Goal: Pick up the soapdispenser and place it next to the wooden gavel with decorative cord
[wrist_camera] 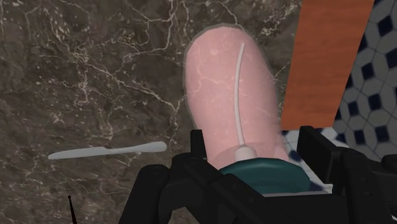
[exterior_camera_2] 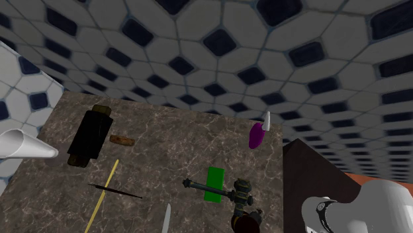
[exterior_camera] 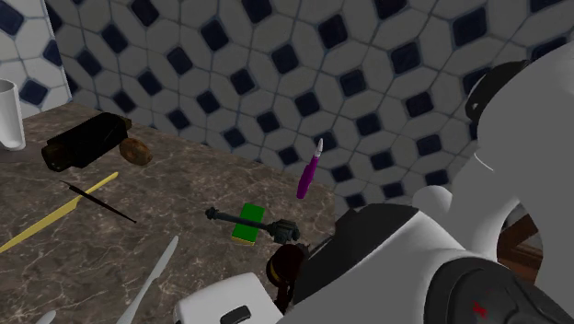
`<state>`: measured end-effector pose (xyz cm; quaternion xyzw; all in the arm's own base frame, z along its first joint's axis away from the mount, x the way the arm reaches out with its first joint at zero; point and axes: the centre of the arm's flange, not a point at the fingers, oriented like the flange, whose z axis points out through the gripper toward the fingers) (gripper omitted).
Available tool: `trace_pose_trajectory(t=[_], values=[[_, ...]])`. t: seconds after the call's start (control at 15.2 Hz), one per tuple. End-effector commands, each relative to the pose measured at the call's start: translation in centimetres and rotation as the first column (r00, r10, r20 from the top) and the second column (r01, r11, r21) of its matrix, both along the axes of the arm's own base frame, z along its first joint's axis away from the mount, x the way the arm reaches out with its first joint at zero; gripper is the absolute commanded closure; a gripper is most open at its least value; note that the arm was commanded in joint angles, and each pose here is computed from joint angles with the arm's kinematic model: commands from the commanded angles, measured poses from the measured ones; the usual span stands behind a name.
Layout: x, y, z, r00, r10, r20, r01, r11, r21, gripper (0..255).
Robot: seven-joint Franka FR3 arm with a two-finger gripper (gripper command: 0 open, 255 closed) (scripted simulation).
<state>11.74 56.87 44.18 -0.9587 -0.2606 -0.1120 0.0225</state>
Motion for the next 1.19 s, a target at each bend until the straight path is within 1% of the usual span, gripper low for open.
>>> trace_pose_trajectory(t=[0.0,0.53,1.06,1.12], values=[[0.0,0.0,-1.2,1.000,0.000,0.000,0.000,1.000,0.001,255],[0.0,0.0,-5.7,1.000,0.000,0.000,0.000,1.000,0.001,255],[0.0,0.0,-5.7,1.000,0.000,0.000,0.000,1.000,0.001,255],[0.0,0.0,-5.7,1.000,0.000,0.000,0.000,1.000,0.001,0]])
